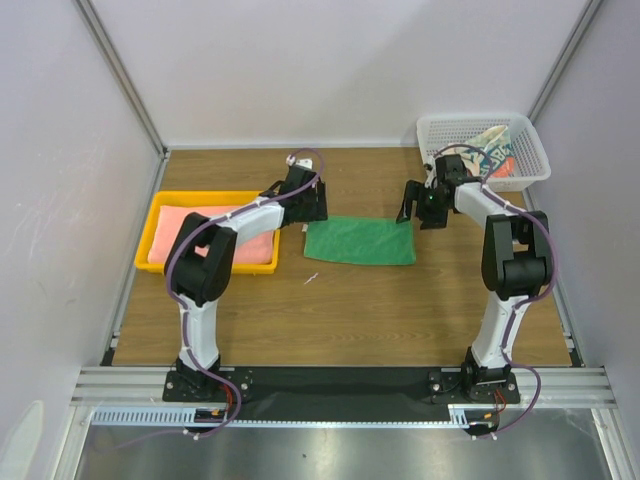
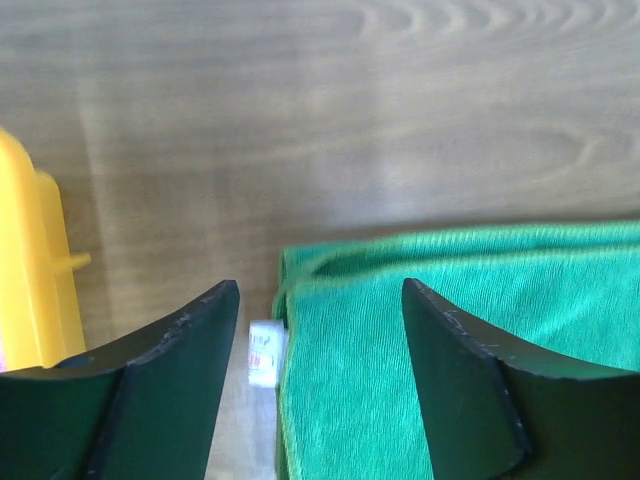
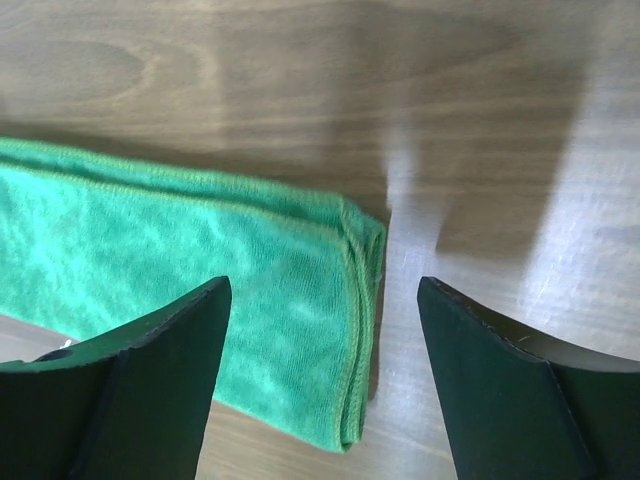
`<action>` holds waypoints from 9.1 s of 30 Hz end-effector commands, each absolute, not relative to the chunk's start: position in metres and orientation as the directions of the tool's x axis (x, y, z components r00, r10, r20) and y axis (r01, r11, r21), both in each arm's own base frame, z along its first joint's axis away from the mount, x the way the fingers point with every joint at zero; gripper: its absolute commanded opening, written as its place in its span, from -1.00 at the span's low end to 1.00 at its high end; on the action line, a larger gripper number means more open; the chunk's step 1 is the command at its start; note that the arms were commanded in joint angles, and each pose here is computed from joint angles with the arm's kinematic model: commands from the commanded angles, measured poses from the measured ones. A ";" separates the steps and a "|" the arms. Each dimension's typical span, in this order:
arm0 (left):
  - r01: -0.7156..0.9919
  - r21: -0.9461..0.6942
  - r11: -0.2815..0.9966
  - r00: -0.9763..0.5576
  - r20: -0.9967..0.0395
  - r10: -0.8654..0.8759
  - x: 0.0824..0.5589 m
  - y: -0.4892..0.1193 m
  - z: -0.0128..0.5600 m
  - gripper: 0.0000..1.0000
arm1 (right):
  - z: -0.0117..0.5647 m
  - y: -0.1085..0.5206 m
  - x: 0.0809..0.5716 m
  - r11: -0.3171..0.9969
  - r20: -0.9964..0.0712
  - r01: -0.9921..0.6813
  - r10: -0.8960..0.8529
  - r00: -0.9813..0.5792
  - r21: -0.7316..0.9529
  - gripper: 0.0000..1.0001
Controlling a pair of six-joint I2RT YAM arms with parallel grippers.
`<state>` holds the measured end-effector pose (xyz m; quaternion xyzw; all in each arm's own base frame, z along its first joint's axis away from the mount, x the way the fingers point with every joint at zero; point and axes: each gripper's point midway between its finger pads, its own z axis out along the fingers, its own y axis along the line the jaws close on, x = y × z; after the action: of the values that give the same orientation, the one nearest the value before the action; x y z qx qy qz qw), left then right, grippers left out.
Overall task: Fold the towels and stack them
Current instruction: Fold the towel, then neatly place the folded towel into the bin
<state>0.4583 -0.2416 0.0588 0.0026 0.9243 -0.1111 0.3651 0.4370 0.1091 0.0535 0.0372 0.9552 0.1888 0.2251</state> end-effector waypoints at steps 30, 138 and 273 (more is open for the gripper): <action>0.080 -0.310 0.947 -0.811 -0.573 -0.119 0.414 -0.252 0.014 -0.91 | 0.029 0.122 0.398 0.909 -0.365 0.044 0.210 -0.907 0.414 -0.56; -0.215 -0.155 0.964 -0.575 -0.778 -0.253 0.445 0.171 0.129 -0.99 | 0.124 0.490 0.444 0.576 -0.547 -0.413 0.071 -0.834 0.705 -1.00; -0.351 -0.431 0.831 -0.489 -0.673 -0.555 0.432 0.049 0.135 0.98 | 0.254 0.110 0.486 0.800 -0.692 -0.051 0.482 -0.537 0.597 0.96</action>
<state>0.4260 0.0444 0.1297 -0.2769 0.8591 -0.1251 0.4119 0.4810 0.1121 0.2285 0.1344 0.8467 0.2828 0.4302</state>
